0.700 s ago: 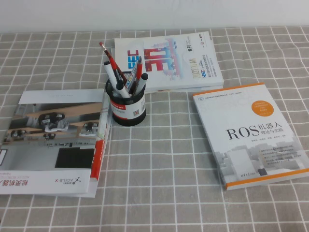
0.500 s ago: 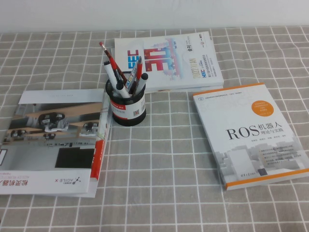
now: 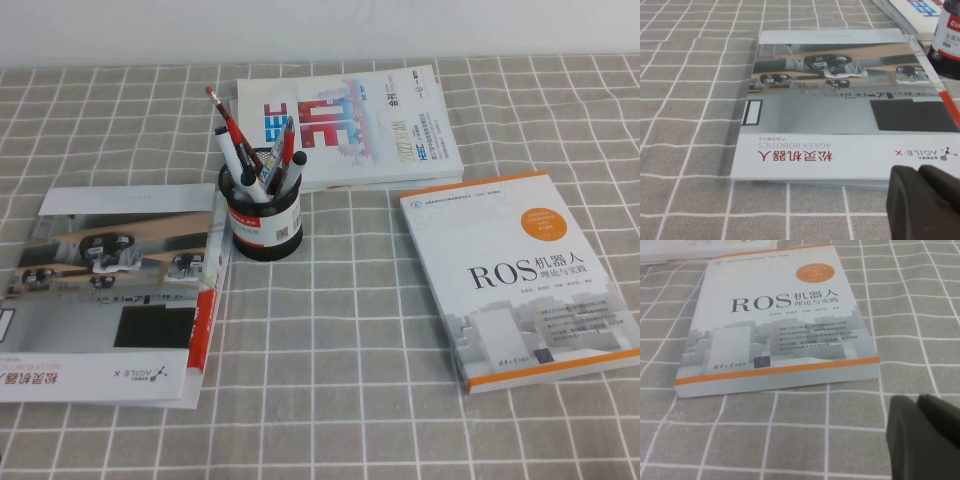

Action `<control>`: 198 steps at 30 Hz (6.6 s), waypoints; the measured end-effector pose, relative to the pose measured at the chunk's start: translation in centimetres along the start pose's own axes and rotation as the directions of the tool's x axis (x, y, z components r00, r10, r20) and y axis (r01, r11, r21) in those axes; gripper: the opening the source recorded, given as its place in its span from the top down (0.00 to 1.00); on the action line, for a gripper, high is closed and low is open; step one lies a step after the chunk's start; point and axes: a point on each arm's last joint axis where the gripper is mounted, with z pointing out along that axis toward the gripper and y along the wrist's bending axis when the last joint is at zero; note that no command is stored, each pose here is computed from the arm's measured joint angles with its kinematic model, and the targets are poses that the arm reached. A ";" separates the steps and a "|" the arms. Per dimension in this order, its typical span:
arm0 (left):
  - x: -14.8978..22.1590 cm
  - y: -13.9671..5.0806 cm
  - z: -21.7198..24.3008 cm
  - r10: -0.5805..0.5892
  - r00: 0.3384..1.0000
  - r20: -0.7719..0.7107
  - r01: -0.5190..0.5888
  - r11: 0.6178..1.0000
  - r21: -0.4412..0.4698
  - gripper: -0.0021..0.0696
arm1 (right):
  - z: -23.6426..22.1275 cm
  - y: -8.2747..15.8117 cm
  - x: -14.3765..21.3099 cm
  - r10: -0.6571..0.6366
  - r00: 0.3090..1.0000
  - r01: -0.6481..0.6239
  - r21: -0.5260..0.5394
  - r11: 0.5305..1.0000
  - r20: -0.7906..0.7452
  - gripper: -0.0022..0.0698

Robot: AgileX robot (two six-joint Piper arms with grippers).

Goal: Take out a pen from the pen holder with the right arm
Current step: 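Take a marker out of the pen holder and lay it on the table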

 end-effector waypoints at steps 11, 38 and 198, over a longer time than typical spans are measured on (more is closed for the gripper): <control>0.0 0.0 0.0 0.000 1.000 0.000 0.000 1.000 0.000 0.98 | 0.0 0.0 0.0 0.000 1.000 0.000 0.000 1.000 0.000 0.99; 0.0 0.0 0.0 0.000 1.000 0.000 0.000 1.000 0.000 0.98 | 0.0 0.0 0.0 0.000 1.000 0.000 0.000 1.000 0.000 0.99; 0.0 0.0 0.0 0.000 1.000 0.000 0.000 1.000 0.000 0.98 | 29.1 29.2 -10.3 -0.284 0.852 0.488 -0.468 0.737 0.441 0.36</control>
